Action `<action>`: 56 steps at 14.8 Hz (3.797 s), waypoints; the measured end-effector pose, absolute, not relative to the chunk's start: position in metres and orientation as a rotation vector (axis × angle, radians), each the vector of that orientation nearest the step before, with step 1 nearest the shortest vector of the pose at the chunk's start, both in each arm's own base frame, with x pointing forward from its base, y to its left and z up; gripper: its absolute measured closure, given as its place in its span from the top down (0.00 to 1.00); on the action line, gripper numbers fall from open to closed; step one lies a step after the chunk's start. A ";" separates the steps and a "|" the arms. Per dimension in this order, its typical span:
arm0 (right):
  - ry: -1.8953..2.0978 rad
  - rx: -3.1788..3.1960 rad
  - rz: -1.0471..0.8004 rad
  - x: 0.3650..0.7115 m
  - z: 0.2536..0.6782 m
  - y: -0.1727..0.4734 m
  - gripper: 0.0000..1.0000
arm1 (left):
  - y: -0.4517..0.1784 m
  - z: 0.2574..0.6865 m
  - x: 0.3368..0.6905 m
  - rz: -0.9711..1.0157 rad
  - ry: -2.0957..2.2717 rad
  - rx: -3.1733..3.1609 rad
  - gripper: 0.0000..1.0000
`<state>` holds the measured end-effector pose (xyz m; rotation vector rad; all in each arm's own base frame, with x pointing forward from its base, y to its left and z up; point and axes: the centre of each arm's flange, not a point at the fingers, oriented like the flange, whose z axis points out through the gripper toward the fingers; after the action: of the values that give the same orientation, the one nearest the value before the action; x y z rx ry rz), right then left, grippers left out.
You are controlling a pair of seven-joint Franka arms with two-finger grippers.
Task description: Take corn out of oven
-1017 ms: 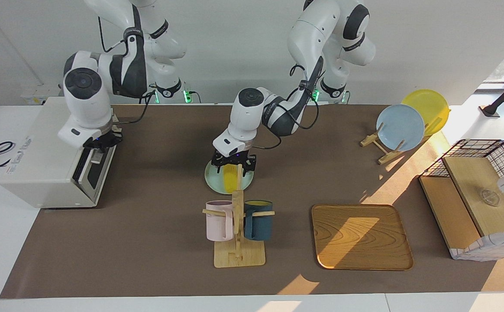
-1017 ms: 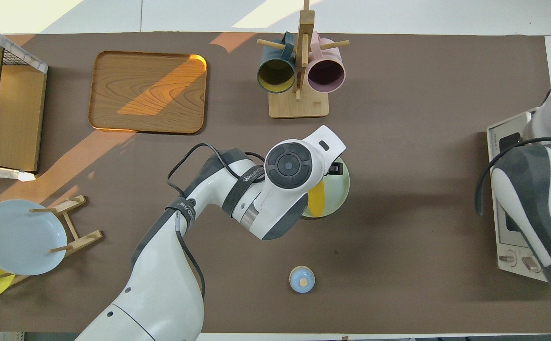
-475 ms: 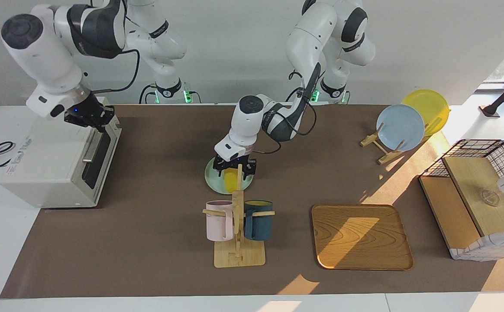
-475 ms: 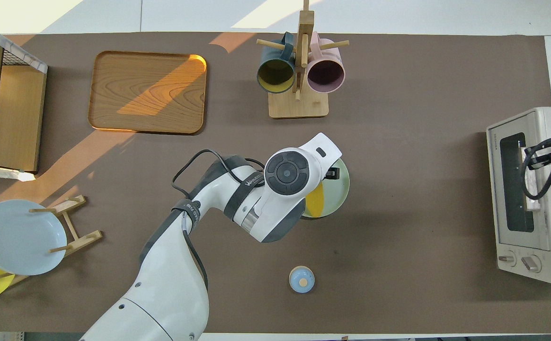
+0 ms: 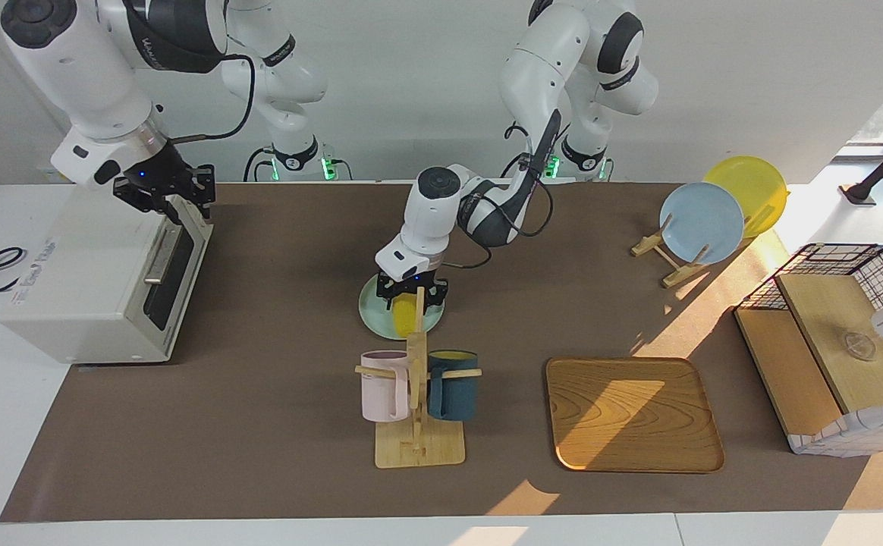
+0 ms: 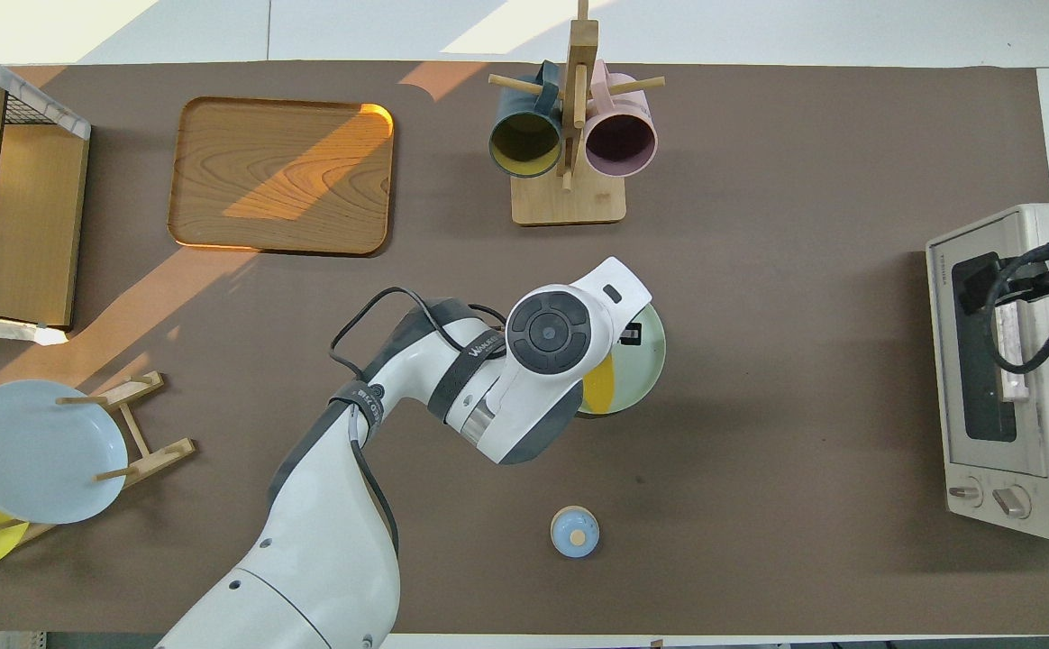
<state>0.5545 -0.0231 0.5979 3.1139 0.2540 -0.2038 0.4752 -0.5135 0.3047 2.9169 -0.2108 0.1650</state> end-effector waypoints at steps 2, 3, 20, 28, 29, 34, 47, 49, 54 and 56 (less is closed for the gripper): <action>0.230 3.116 -0.161 0.559 0.610 -0.023 0.85 | -0.513 0.307 0.475 0.157 -0.212 2.922 0.54; 0.224 3.116 -0.154 0.560 0.613 -0.023 0.97 | -0.513 0.311 0.475 0.150 -0.213 2.927 0.54; 0.099 3.108 -0.179 0.564 0.608 -0.016 1.00 | -0.183 0.393 0.693 0.234 -0.087 3.029 0.54; 0.099 3.107 -0.220 0.561 0.606 -0.015 1.00 | -0.146 0.328 0.742 0.333 -0.111 3.026 0.54; 0.098 3.106 -0.240 0.560 0.605 -0.016 1.00 | -0.147 0.328 0.741 0.332 -0.120 3.029 0.54; 0.082 3.106 -0.253 0.556 0.608 -0.020 1.00 | -0.147 0.330 0.741 0.333 -0.149 3.041 0.82; 0.091 3.106 -0.250 0.555 0.608 -0.017 1.00 | -0.106 0.564 0.639 0.024 -0.029 3.103 1.00; 0.092 3.107 -0.233 0.557 0.609 -0.017 1.00 | -0.104 0.590 0.609 -0.037 -0.033 3.112 1.00; 0.092 3.107 -0.227 0.557 0.610 -0.017 1.00 | -0.097 0.605 0.530 -0.172 -0.036 3.133 1.00; 0.092 3.107 -0.222 0.557 0.610 -0.017 1.00 | -0.096 0.590 0.515 -0.193 -0.038 3.137 1.00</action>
<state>0.5574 -0.0167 0.6100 3.1072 0.0920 -0.2223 0.5154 -0.0963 0.5901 3.1370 -0.0378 -0.1930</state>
